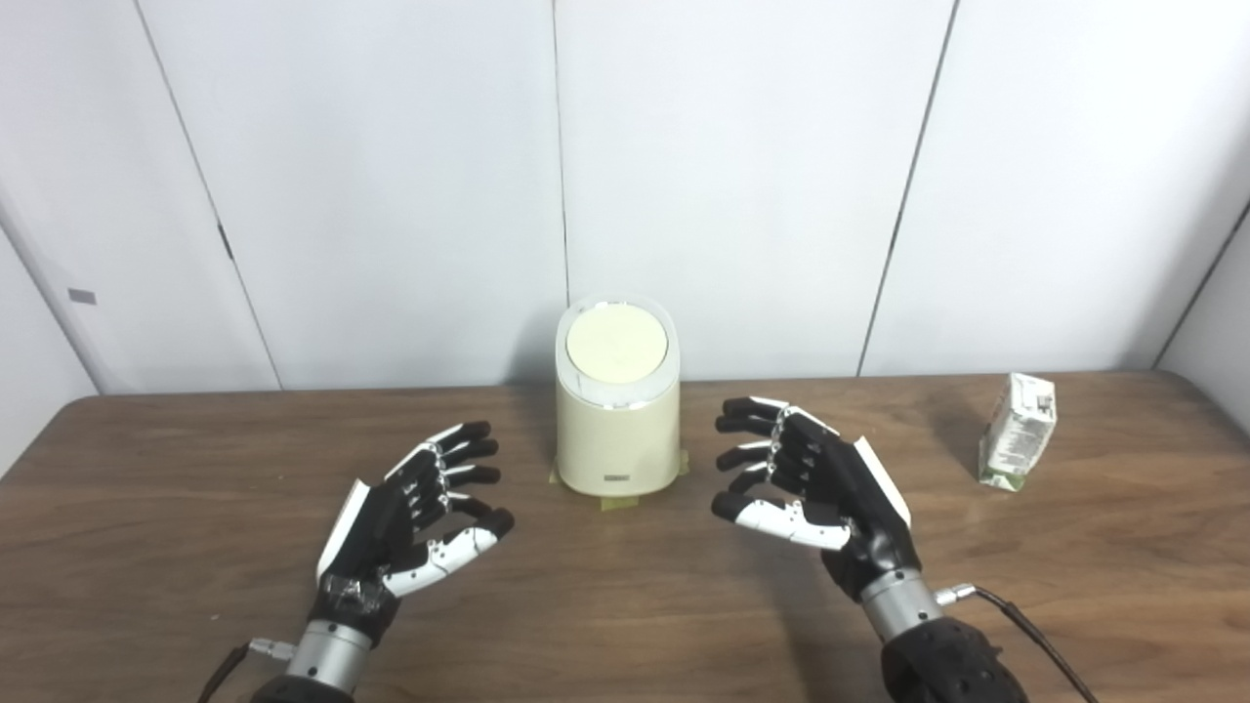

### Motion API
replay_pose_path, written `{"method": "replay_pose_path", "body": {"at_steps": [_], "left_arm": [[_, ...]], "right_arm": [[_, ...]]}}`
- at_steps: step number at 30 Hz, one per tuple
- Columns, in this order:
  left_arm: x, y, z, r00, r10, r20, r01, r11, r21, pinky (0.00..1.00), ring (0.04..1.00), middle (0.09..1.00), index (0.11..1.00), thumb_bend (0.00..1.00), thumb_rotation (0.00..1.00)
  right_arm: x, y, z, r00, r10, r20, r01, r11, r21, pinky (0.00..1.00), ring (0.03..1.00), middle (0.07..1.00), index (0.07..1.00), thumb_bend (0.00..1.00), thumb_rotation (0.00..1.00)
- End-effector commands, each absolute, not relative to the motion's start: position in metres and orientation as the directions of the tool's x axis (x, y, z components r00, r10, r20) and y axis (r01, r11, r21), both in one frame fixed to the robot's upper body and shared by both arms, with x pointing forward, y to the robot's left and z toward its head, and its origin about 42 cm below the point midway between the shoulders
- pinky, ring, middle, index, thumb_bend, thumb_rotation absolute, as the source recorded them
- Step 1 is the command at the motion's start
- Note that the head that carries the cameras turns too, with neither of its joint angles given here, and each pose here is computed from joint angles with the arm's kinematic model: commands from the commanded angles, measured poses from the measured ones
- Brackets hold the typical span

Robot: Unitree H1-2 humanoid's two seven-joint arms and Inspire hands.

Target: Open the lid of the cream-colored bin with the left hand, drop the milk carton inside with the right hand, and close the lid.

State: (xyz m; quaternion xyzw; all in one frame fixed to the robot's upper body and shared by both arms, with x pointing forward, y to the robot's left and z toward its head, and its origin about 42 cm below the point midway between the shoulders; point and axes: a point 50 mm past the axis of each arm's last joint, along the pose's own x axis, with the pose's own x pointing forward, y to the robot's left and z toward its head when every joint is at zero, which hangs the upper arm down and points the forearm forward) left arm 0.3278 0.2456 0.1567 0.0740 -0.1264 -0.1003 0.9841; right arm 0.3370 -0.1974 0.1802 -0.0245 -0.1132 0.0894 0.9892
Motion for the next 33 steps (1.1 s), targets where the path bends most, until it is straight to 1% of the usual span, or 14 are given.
{"method": "replay_pose_path", "body": {"at_steps": [1, 4, 6, 8, 12, 18, 21, 23, 24, 26, 29, 30, 32, 33], "left_arm": [[0.336, 0.243, 0.173, 0.924, -0.227, 0.307, 0.175, 0.967, 0.188, 0.58, 0.737, 0.806, 0.821, 0.70, 0.21], [0.336, 0.241, 0.168, 0.926, -0.225, 0.303, 0.170, 0.966, 0.195, 0.58, 0.724, 0.802, 0.818, 0.72, 0.25], [0.335, 0.239, 0.164, 0.927, -0.228, 0.299, 0.176, 0.966, 0.191, 0.59, 0.728, 0.805, 0.821, 0.72, 0.23], [0.334, 0.238, 0.161, 0.927, -0.230, 0.297, 0.181, 0.966, 0.186, 0.60, 0.730, 0.806, 0.819, 0.69, 0.18], [0.332, 0.235, 0.158, 0.928, -0.227, 0.297, 0.176, 0.966, 0.187, 0.60, 0.727, 0.796, 0.814, 0.67, 0.15], [0.332, 0.230, 0.159, 0.926, -0.224, 0.304, 0.176, 0.968, 0.177, 0.62, 0.739, 0.800, 0.817, 0.67, 0.14], [0.332, 0.222, 0.161, 0.931, -0.175, 0.321, 0.126, 0.978, 0.167, 0.63, 0.739, 0.792, 0.815, 0.71, 0.20], [0.332, 0.214, 0.164, 0.935, -0.139, 0.326, 0.091, 0.983, 0.158, 0.64, 0.744, 0.794, 0.819, 0.75, 0.25], [0.333, 0.208, 0.167, 0.936, -0.117, 0.332, 0.070, 0.986, 0.148, 0.64, 0.745, 0.794, 0.821, 0.75, 0.27], [0.336, 0.198, 0.173, 0.935, -0.082, 0.346, 0.034, 0.989, 0.142, 0.66, 0.776, 0.820, 0.843, 0.74, 0.28], [0.346, 0.188, 0.185, 0.929, -0.041, 0.367, -0.018, 0.988, 0.155, 0.71, 0.810, 0.846, 0.875, 0.78, 0.33], [0.351, 0.185, 0.191, 0.927, -0.037, 0.374, -0.026, 0.986, 0.163, 0.72, 0.816, 0.851, 0.880, 0.78, 0.34], [0.359, 0.183, 0.201, 0.921, -0.044, 0.388, -0.031, 0.982, 0.184, 0.78, 0.869, 0.892, 0.922, 0.80, 0.38], [0.365, 0.181, 0.208, 0.918, -0.046, 0.394, -0.035, 0.980, 0.195, 0.79, 0.878, 0.899, 0.930, 0.80, 0.39]], "right_arm": [[0.342, -0.196, 0.196, 0.936, 0.194, 0.292, -0.180, 0.981, -0.076, 0.45, 0.585, 0.713, 0.704, 0.71, 0.24], [0.342, -0.197, 0.191, 0.936, 0.199, 0.292, -0.185, 0.980, -0.073, 0.45, 0.584, 0.710, 0.698, 0.68, 0.19], [0.341, -0.197, 0.188, 0.937, 0.199, 0.287, -0.188, 0.980, -0.066, 0.45, 0.590, 0.715, 0.700, 0.68, 0.19], [0.340, -0.197, 0.186, 0.940, 0.196, 0.279, -0.186, 0.981, -0.064, 0.46, 0.597, 0.721, 0.702, 0.70, 0.22], [0.339, -0.199, 0.184, 0.941, 0.194, 0.277, -0.181, 0.981, -0.071, 0.46, 0.600, 0.733, 0.709, 0.70, 0.25], [0.339, -0.199, 0.184, 0.939, 0.197, 0.281, -0.181, 0.980, -0.079, 0.46, 0.597, 0.734, 0.723, 0.71, 0.25], [0.341, -0.200, 0.183, 0.939, 0.196, 0.282, -0.178, 0.980, -0.089, 0.46, 0.597, 0.733, 0.719, 0.72, 0.27], [0.341, -0.201, 0.183, 0.940, 0.196, 0.280, -0.180, 0.980, -0.082, 0.46, 0.597, 0.732, 0.717, 0.73, 0.27], [0.341, -0.201, 0.182, 0.940, 0.198, 0.279, -0.183, 0.980, -0.081, 0.46, 0.596, 0.732, 0.717, 0.73, 0.27], [0.341, -0.201, 0.182, 0.939, 0.201, 0.278, -0.185, 0.979, -0.082, 0.47, 0.595, 0.734, 0.719, 0.72, 0.26], [0.342, -0.201, 0.180, 0.938, 0.203, 0.282, -0.185, 0.979, -0.092, 0.45, 0.582, 0.727, 0.716, 0.71, 0.26], [0.342, -0.201, 0.180, 0.937, 0.204, 0.282, -0.185, 0.979, -0.090, 0.45, 0.580, 0.725, 0.715, 0.71, 0.26], [0.342, -0.200, 0.178, 0.940, 0.202, 0.275, -0.187, 0.979, -0.080, 0.45, 0.581, 0.725, 0.710, 0.72, 0.26], [0.343, -0.200, 0.178, 0.940, 0.202, 0.274, -0.186, 0.979, -0.083, 0.45, 0.582, 0.725, 0.709, 0.72, 0.26]]}}
